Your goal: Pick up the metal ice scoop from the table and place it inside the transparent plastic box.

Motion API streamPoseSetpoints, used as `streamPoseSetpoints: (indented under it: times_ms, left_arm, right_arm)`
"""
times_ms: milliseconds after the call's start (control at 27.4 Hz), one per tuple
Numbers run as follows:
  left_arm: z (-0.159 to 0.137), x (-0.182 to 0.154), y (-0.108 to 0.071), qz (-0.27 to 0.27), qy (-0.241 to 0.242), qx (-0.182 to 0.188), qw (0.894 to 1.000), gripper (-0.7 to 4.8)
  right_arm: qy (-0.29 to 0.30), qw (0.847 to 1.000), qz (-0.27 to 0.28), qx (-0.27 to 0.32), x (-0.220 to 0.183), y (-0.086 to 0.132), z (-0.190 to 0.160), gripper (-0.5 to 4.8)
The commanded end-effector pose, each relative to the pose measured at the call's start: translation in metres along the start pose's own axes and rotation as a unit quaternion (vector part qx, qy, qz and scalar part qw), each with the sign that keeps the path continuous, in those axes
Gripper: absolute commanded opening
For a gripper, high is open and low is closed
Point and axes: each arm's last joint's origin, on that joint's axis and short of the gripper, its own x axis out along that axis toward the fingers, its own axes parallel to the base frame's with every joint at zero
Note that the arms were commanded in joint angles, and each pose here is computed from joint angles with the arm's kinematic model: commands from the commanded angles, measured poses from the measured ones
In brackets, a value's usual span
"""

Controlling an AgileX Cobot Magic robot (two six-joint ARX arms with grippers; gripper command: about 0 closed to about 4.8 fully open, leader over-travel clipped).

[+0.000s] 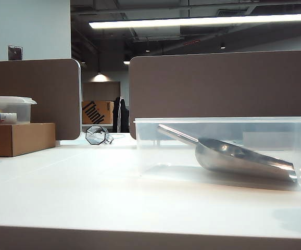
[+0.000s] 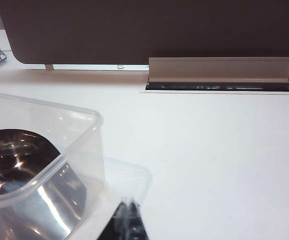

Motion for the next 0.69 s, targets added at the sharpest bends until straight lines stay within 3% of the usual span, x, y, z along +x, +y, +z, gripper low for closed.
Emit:
streamPoseSetpoints:
  times_ms: [37,146,292,475,695]
  left_arm:
    - [-0.028,0.022,-0.004,0.101,0.007,0.022,0.995,-0.05]
    - [-0.064,0.042,-0.002,0.128,0.014,0.002,0.992,-0.05]
    - [-0.099,0.055,0.009,0.113,0.018,-0.023,0.993,-0.05]
    - [-0.128,0.057,0.025,0.173,0.025,-0.051,0.983,-0.05]
    - [-0.148,0.056,0.033,0.228,0.049,-0.055,0.971,-0.05]
  right_arm:
    - [-0.006,1.000,0.001,-0.002,0.000,0.000,0.002,-0.01]
    - [-0.006,1.000,0.001,-0.002,0.000,0.000,0.002,-0.01]
    - [-0.006,1.000,0.001,-0.002,0.000,0.000,0.002,-0.01]
    - [-0.006,1.000,0.001,-0.002,0.000,0.000,0.002,-0.01]
    - [-0.006,1.000,0.001,-0.002,0.000,0.000,0.002,-0.01]
